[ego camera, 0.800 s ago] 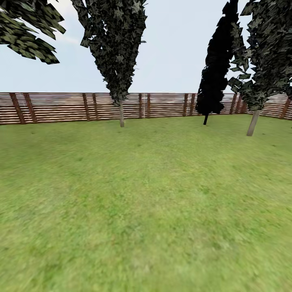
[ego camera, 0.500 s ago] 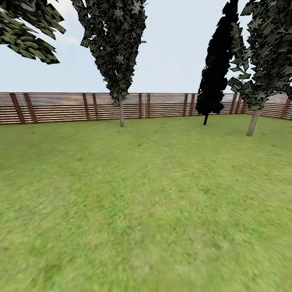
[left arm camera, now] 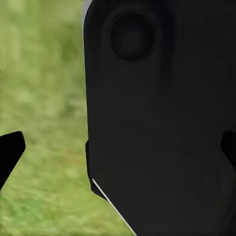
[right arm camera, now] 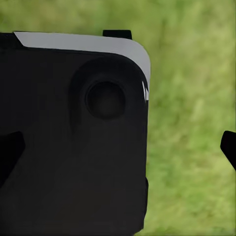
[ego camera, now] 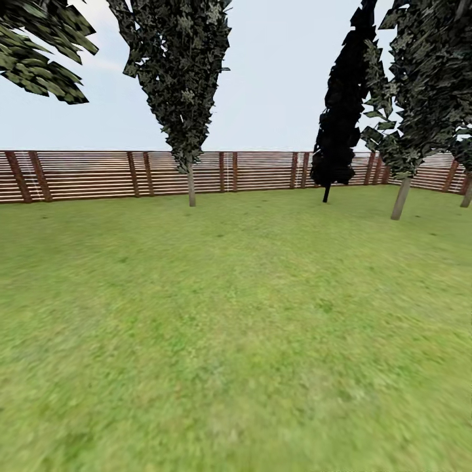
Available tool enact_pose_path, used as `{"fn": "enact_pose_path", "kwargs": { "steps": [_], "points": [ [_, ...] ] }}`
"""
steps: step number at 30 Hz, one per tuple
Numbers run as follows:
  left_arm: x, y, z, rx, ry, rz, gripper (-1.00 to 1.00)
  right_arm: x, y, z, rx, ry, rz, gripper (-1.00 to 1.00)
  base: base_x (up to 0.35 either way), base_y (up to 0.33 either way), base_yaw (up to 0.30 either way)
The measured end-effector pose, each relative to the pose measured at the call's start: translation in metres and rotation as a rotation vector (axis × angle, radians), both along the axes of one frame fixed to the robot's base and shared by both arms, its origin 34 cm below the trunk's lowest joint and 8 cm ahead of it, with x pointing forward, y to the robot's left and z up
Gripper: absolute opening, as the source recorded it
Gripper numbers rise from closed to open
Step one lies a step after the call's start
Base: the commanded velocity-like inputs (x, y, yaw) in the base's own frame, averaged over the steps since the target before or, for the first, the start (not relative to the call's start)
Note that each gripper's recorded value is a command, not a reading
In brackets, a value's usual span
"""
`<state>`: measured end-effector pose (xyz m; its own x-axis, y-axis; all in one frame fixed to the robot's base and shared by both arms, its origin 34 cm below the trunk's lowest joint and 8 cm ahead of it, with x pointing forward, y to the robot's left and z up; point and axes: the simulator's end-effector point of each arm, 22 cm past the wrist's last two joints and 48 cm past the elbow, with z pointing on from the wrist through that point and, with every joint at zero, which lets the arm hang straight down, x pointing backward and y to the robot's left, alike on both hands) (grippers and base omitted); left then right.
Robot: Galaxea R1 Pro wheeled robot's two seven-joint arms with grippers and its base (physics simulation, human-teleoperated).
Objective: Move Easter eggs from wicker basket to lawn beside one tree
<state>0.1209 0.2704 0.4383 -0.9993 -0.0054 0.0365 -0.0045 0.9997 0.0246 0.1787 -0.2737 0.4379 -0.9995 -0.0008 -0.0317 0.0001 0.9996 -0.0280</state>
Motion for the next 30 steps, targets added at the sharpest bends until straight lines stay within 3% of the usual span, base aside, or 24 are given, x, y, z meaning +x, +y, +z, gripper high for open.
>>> {"fn": "enact_pose_path", "kwargs": {
  "steps": [30],
  "points": [
    [0.0001, 0.0, 0.0, 0.0, 0.0, -0.001, 1.0, -0.0005, 0.0024, -0.0001, 0.004, 0.0, -0.003, 1.0, 0.0, 0.0, -0.275]
  ]
}}
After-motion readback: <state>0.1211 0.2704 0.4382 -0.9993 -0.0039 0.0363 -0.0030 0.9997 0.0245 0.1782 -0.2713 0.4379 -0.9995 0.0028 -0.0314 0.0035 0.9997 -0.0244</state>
